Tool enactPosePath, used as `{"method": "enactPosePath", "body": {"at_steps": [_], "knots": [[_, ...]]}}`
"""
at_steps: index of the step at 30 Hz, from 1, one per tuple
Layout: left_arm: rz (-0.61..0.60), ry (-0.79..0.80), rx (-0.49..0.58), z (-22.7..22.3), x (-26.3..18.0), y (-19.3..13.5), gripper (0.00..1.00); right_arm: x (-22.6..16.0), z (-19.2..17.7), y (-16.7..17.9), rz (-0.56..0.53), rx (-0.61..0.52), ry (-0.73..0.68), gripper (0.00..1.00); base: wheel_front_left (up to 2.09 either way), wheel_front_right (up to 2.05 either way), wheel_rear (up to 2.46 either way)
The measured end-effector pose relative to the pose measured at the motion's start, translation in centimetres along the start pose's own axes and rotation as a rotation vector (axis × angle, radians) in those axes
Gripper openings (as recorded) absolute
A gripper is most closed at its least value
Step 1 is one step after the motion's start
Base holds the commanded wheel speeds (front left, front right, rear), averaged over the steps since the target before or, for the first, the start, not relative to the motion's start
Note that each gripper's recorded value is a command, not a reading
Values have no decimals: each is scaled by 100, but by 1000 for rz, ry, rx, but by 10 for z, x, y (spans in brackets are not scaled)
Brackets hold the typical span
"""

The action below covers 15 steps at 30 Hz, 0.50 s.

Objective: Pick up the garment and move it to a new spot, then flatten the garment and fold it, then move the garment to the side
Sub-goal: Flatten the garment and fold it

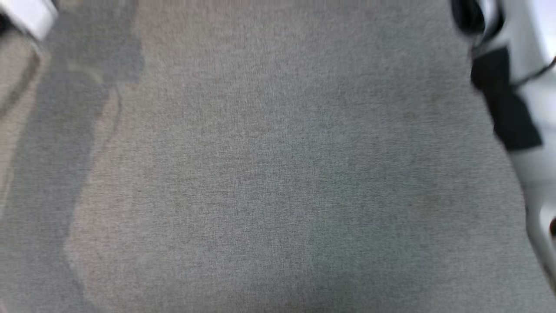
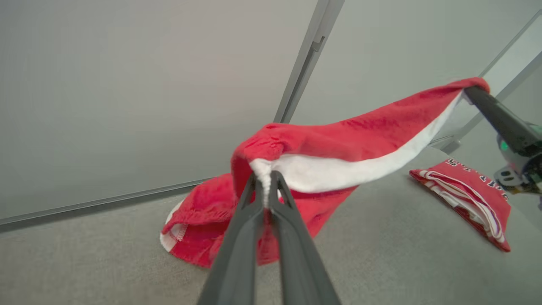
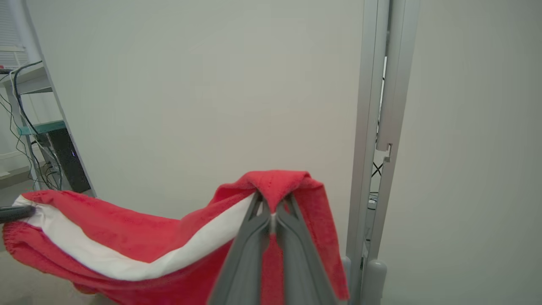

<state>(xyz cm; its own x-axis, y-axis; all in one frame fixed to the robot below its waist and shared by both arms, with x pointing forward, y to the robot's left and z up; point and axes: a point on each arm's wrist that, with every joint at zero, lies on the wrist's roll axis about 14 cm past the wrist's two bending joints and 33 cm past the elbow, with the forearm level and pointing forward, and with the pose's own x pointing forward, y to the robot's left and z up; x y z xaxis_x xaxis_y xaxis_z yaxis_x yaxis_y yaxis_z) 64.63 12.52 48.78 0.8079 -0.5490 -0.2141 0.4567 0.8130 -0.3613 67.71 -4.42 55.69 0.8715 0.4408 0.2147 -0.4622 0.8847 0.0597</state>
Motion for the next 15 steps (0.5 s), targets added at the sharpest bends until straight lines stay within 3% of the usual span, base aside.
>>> {"method": "enactPosePath", "body": {"at_steps": [4, 6, 15], "knots": [[3, 88, -39, -43, -30, -9, 0, -42, -24, 10, 6, 55, 109, 0, 0, 0, 0], [17, 162, -84, -74, -56, -17, 0, -80, -42, 24, 27, 109, 243, 0, 0, 0, 0], [-61, 326, -113, -138, -134, -83, 0, -202, -42, 36, 55, 176, 513, 0, 0, 0, 0]]}}
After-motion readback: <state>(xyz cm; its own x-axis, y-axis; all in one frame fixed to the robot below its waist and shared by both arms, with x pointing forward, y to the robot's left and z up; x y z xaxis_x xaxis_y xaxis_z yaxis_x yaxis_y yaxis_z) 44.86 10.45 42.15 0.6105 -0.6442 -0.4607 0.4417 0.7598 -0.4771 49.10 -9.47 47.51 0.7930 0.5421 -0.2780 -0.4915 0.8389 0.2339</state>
